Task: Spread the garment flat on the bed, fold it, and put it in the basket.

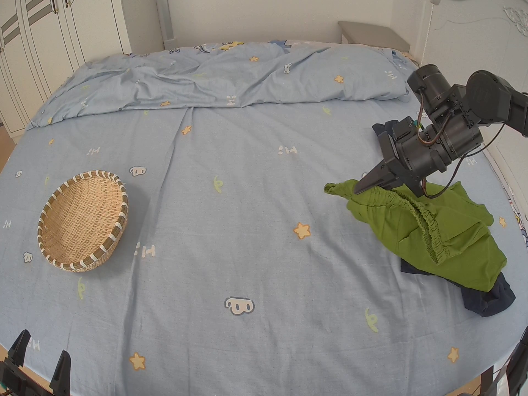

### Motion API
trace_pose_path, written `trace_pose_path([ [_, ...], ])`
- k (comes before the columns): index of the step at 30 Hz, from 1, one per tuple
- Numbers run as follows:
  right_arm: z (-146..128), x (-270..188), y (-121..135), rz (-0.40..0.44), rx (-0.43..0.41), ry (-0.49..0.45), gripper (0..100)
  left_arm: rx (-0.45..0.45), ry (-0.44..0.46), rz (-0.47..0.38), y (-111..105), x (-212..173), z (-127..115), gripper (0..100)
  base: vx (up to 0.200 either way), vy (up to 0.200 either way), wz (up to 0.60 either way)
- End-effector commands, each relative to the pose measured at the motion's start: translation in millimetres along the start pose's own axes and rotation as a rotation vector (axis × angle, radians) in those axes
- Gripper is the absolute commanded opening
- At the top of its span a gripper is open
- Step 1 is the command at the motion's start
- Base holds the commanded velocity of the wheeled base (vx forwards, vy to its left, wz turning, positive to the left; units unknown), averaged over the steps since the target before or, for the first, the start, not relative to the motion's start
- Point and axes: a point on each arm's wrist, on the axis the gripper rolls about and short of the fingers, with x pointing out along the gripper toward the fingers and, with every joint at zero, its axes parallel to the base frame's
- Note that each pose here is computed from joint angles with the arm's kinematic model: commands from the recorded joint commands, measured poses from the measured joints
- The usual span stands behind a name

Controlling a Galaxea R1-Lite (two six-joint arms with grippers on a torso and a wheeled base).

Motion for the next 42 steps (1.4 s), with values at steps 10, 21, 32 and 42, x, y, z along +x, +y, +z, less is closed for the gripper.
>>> trace_pose_path([
  [10,-46,44,119,0.174,-0.078,-0.097,0,0.0,0.005,0.0,0,0,-5,100,0.0,0.0,0.0],
  [21,-66,119,127,0.066,-0.102,-0.024,0,0.0,0.005,0.0,0,0,-5,100,0.0,0.0,0.0],
  [32,-80,148,129,0.042,-0.129,0.043,100,0.0,0.005,0.0,0,0,-5,100,0.0,0.0,0.0],
  [42,-50,26,109,0.051,-0.043,-0.117,100,0.001,0.005,0.0,0,0,-5,100,0.0,0.0,0.0],
])
